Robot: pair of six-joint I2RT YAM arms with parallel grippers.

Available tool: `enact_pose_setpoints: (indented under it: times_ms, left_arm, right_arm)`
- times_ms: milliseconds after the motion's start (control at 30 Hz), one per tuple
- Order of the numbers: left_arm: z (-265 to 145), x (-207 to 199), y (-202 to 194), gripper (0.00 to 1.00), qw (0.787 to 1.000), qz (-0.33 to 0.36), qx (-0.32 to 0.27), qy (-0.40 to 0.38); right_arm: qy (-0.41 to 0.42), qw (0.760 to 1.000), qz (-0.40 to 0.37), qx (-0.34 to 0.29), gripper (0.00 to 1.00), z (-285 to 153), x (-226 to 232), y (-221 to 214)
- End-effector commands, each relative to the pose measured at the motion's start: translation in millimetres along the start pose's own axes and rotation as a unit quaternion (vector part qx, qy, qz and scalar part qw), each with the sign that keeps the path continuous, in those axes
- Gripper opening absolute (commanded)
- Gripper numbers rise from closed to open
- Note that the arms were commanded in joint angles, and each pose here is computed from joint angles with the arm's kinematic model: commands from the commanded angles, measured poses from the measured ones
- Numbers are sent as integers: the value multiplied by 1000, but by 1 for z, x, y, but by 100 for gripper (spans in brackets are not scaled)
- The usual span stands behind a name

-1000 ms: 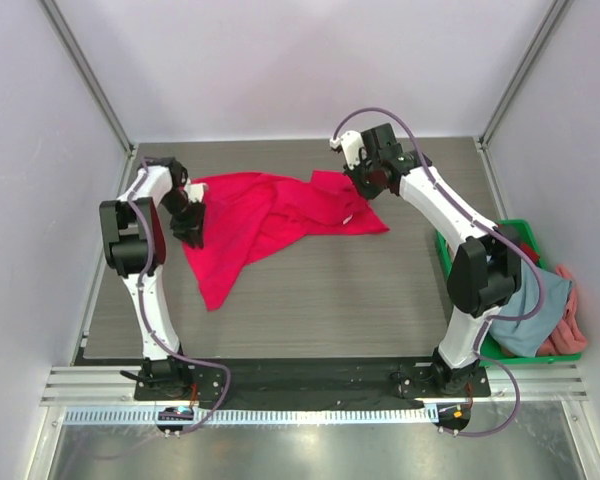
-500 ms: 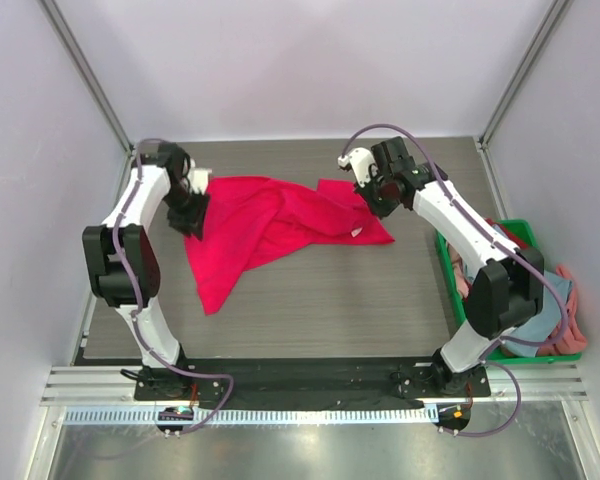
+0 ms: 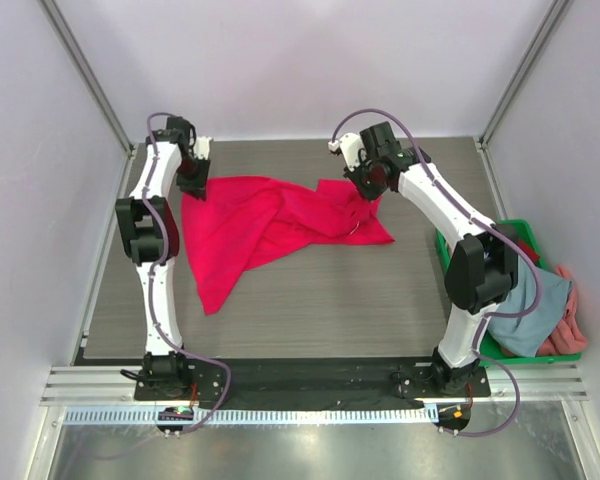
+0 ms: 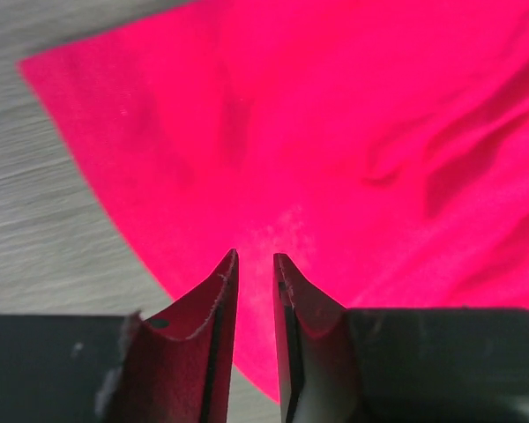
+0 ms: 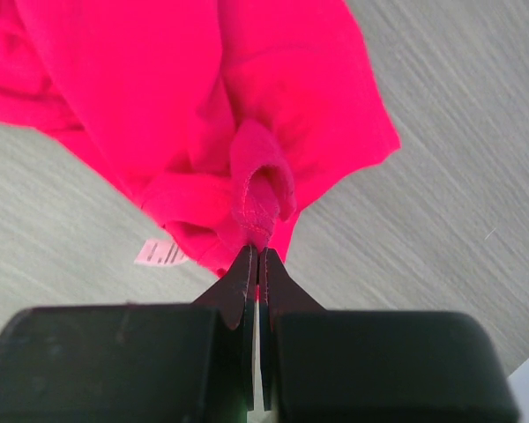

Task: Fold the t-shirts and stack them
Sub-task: Flatten the tshirt out

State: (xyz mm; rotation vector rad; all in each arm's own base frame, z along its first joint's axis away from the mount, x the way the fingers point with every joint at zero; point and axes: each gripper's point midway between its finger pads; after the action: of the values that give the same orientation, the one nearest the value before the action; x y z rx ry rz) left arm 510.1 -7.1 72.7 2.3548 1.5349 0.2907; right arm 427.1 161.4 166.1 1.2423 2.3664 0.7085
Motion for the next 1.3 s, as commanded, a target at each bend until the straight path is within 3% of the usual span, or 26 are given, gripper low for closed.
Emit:
enact_pose_setpoints:
  times_ms: [0,167,267,500,867,1000,1133,1200,1233,1267]
  left_arm:
    - [-10,6,14,22,999,-17,-29,5]
    - [10,-4,-10,21,1000,-23,9,-14]
    - [26,-18,-43,23,998,-9,57,-24]
    - [35,-26,-92,25,992,20,123,-20]
    - [-10,-53,-159,25,982,60,173,-43]
    - [-29,-79,-164,26,982,61,168,-68]
    - [-51,-74,-147,29,989,56,133,-37]
    - [-63,-55,-126,32,993,50,103,4]
    - [-67,-48,-117,38,995,43,89,21]
    - [-76,-26,-105,42,996,28,74,48]
  right_arm:
    - [-15,999,11,-46,1,0,-9,32]
    - [-13,999,15,-44,1,11,-10,36]
    - [-13,999,14,-37,1,17,-10,32]
    - [-12,1000,20,8,1,30,-8,-2]
    - [42,995,41,75,1,-10,28,-79]
    - [64,992,44,100,1,-27,39,-103]
    - [89,987,41,125,1,-38,50,-118]
    - [83,988,37,122,12,-38,48,-116]
    - [79,989,37,119,27,-37,45,-113]
    - [73,989,35,122,33,-33,42,-112]
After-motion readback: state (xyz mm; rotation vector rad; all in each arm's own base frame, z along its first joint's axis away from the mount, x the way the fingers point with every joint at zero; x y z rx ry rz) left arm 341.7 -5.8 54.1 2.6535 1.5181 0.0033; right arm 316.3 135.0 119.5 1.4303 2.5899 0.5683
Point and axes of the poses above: each gripper's point midway between its finger pads, its own z axis out along the fingers, its own x axis along the line the jaws close on, y = z × x, and after that the axes turned 12 degrees about z, right-handed
